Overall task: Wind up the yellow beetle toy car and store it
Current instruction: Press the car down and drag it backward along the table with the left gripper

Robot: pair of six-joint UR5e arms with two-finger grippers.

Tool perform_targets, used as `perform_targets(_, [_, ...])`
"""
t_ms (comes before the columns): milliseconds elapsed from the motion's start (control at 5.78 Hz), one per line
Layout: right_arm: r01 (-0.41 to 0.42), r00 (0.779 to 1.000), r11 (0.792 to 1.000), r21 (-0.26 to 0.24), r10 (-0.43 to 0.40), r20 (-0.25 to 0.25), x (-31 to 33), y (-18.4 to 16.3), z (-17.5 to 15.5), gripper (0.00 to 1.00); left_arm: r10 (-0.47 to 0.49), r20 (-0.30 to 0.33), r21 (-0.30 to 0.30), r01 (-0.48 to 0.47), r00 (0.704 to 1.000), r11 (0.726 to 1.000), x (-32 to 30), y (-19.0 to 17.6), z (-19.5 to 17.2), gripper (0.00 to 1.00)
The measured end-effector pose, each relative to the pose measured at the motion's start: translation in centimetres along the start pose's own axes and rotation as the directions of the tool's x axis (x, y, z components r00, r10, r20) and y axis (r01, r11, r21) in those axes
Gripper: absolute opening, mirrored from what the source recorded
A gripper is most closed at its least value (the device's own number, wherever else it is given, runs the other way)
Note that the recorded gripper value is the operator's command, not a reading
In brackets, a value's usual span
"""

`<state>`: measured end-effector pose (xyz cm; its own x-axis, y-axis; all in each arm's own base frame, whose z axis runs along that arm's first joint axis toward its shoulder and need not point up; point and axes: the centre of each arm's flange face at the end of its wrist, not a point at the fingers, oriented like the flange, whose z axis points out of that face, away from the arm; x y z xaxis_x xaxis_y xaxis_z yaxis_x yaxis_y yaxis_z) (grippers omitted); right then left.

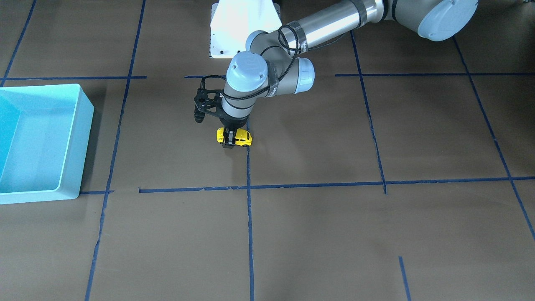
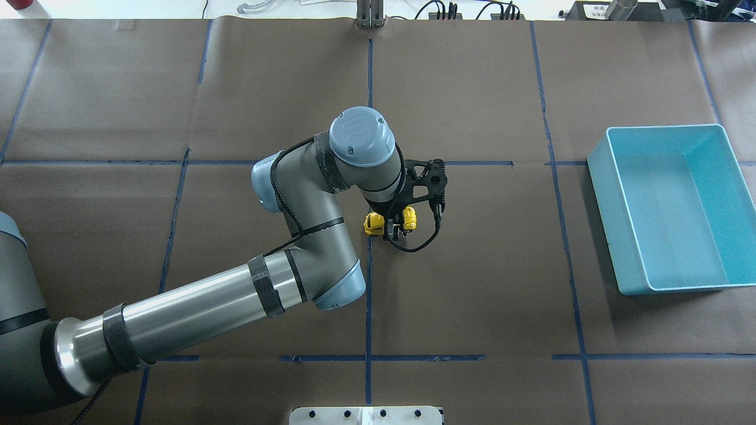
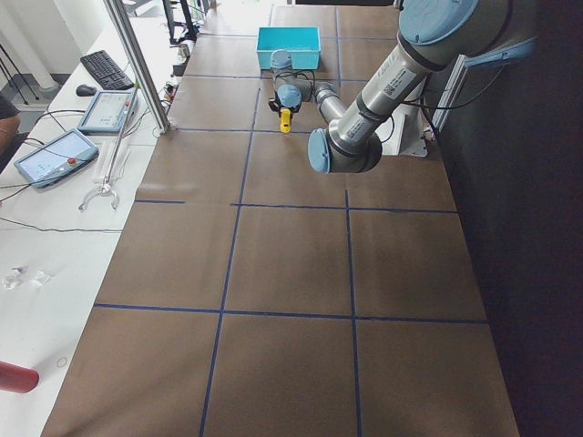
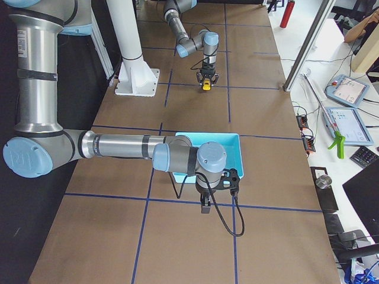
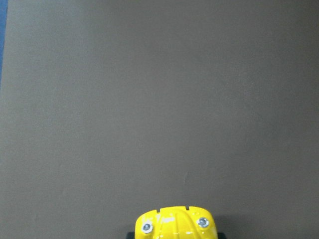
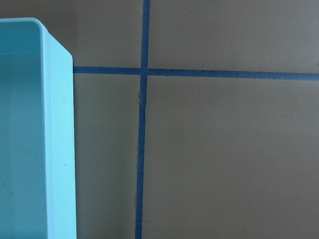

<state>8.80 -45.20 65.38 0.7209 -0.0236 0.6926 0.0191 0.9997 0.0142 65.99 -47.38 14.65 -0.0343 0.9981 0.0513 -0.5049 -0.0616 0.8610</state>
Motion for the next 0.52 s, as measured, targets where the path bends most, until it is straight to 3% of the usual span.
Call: perform_targets(519, [0.000, 1.000, 1.000, 0.000, 0.000, 0.000, 0.01, 0.00, -0.01, 1.00, 0.047, 0.004, -0.003, -0.047, 0.999, 0.999, -0.04, 0.86, 0.46, 0.00])
